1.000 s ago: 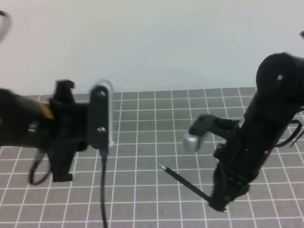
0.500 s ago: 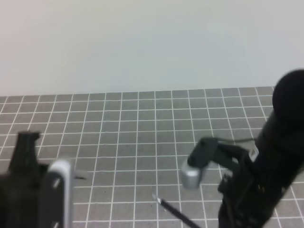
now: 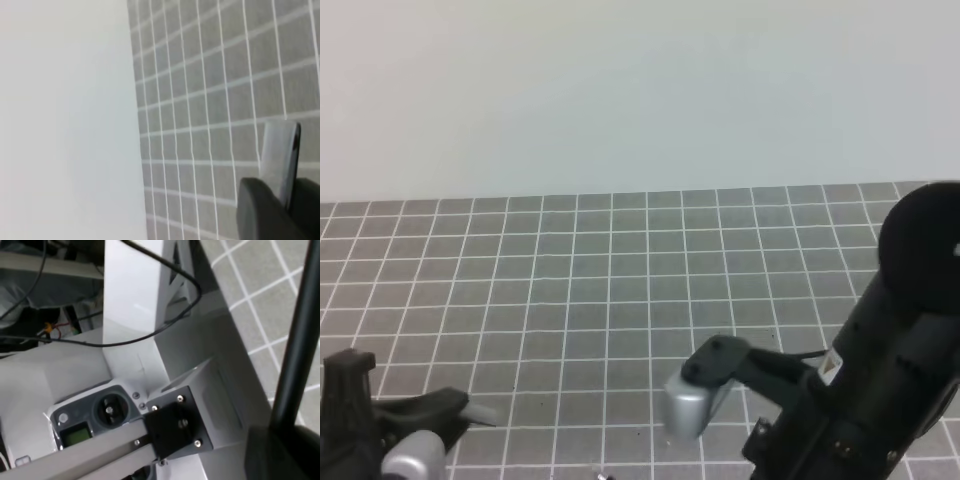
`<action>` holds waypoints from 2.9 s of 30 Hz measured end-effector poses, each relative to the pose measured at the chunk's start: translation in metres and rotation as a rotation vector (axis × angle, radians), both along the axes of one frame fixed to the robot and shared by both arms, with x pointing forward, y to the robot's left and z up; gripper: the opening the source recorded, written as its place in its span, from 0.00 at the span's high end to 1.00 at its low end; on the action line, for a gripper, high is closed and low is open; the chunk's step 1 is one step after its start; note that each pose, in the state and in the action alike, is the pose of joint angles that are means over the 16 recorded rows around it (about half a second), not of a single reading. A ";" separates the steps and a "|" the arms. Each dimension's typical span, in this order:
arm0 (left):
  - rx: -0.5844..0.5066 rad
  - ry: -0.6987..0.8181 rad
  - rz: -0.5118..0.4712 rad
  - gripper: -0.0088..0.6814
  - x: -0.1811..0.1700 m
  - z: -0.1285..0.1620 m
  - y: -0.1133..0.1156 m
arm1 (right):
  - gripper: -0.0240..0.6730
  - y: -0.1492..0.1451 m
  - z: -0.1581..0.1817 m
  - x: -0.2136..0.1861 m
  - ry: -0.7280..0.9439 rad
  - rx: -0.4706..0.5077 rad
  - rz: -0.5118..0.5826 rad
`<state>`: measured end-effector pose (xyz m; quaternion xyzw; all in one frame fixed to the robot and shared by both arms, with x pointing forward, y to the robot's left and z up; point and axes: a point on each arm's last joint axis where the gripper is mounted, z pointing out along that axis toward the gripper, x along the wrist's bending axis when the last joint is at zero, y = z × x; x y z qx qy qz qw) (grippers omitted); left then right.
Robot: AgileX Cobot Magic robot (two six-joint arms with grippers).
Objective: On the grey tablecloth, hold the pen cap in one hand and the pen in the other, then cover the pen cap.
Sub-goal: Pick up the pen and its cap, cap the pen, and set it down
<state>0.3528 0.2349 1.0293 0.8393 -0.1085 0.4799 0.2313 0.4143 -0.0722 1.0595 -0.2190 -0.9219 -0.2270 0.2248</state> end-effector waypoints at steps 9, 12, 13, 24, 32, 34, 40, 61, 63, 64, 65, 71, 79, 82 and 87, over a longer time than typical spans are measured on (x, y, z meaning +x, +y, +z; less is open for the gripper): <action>-0.003 0.001 -0.128 0.99 -0.007 -0.002 -0.009 | 0.97 0.010 -0.003 -0.005 0.033 0.010 0.029; -0.006 -0.006 -0.173 0.99 -0.009 -0.001 -0.012 | 0.97 0.011 -0.004 -0.005 0.041 0.009 0.037; -0.007 -0.008 -0.187 0.99 -0.010 -0.001 -0.012 | 0.97 0.012 -0.004 -0.005 0.042 0.010 0.038; -0.011 -0.030 -0.246 0.99 -0.013 0.000 -0.016 | 0.97 0.016 -0.006 -0.003 0.049 0.035 0.059; 0.021 -0.050 -0.277 0.99 -0.013 0.000 -0.017 | 0.97 0.021 -0.009 -0.001 0.053 0.050 0.078; 0.029 -0.052 -0.287 0.97 -0.014 -0.001 -0.017 | 0.97 0.023 -0.009 0.001 0.046 0.055 0.076; 0.041 -0.054 -0.306 0.95 -0.014 -0.001 -0.018 | 0.97 0.030 -0.007 0.009 0.029 0.069 0.076; 0.123 -0.096 -0.381 0.97 -0.017 -0.004 -0.019 | 0.97 0.043 -0.019 0.023 0.046 0.000 0.091; 0.135 -0.097 -0.395 0.97 -0.017 -0.004 -0.020 | 0.97 0.042 -0.019 0.023 0.049 -0.011 0.094; 0.140 -0.097 -0.402 0.97 -0.017 -0.005 -0.021 | 0.97 0.042 -0.019 0.023 0.053 -0.016 0.096; 0.145 -0.097 -0.409 0.97 -0.018 -0.005 -0.021 | 0.97 0.042 -0.019 0.023 0.053 -0.018 0.096; 0.166 -0.087 -0.448 0.96 -0.018 -0.008 -0.025 | 0.97 0.042 -0.019 0.020 0.066 -0.027 0.113; 0.169 -0.062 -0.474 0.98 -0.018 -0.011 -0.030 | 0.97 0.044 -0.020 0.016 0.063 -0.033 0.140; 0.164 -0.053 -0.481 0.97 -0.019 -0.012 -0.031 | 0.97 0.045 -0.020 0.014 0.059 -0.032 0.150; 0.161 -0.047 -0.490 0.98 -0.020 -0.012 -0.032 | 0.97 0.046 -0.020 0.013 0.054 -0.031 0.161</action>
